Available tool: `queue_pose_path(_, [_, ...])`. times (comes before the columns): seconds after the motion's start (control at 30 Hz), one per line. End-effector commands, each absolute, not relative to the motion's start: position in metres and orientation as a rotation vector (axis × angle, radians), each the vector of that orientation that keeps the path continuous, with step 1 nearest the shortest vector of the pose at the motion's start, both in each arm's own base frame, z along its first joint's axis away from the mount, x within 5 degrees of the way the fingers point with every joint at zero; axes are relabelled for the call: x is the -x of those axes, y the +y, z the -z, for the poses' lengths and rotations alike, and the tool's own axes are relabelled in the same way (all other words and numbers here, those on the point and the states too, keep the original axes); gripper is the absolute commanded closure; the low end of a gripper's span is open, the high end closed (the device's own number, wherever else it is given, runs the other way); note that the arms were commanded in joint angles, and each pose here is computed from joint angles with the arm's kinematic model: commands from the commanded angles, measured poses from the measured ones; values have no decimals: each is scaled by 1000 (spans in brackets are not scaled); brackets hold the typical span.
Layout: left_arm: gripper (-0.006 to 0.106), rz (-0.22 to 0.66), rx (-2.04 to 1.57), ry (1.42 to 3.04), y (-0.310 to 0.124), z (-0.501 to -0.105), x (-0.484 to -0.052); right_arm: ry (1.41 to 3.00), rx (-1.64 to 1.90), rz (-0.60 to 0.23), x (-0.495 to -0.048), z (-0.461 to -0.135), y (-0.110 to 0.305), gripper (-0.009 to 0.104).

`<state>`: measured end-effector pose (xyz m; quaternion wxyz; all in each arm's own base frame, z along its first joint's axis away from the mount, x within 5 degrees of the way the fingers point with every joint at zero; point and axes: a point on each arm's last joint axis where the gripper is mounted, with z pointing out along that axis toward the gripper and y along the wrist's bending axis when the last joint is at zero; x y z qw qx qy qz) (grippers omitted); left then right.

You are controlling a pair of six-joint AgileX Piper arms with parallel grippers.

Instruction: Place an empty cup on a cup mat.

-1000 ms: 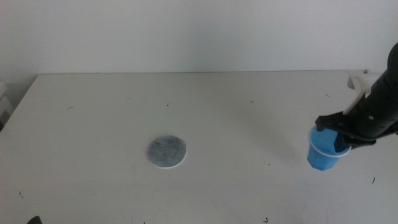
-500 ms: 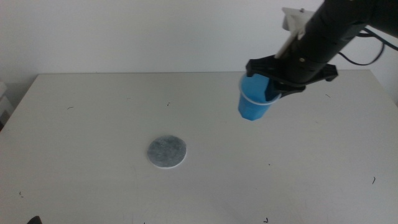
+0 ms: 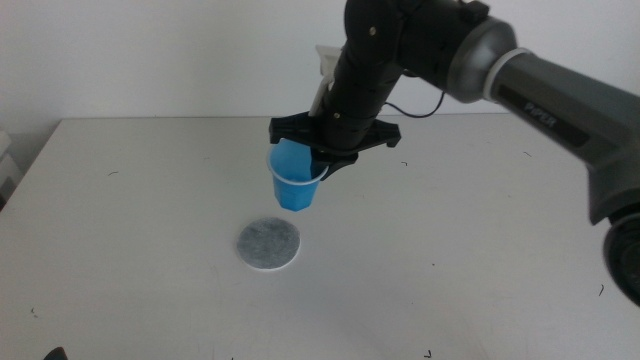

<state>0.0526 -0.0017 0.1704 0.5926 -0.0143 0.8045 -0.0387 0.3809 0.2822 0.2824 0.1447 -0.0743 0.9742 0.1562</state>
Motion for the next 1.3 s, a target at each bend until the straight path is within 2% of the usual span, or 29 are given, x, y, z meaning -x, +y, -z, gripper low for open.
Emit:
queue_pose_path(0.0, [-5, 102, 38, 1786, -2, -179, -53, 2711, 233, -534, -377, -313, 291, 96])
queue_pose_path(0.3, [-5, 102, 37, 1786, -2, -179, -53, 2758, 293, -548, -383, -280, 325, 96])
queue_pose_path(0.63, [-5, 102, 37, 1786, -2, -179, -53, 2724, 292, -558, -391, -261, 334, 96])
queue_pose_path(1.1, [-5, 102, 37, 1786, -2, -179, -53, 2779, 295, -510, -396, -237, 337, 95])
queue_pose_path(1.13, [-5, 102, 37, 1786, -2, -179, -53, 2781, 296, -508, -396, -237, 337, 94])
queue_pose_path(1.17, [-5, 102, 37, 1786, -2, -179, -53, 2786, 297, -505, -395, -236, 336, 87])
queue_pose_path(1.27, [-5, 102, 37, 1786, -2, -179, -53, 2797, 299, -498, -395, -236, 336, 76])
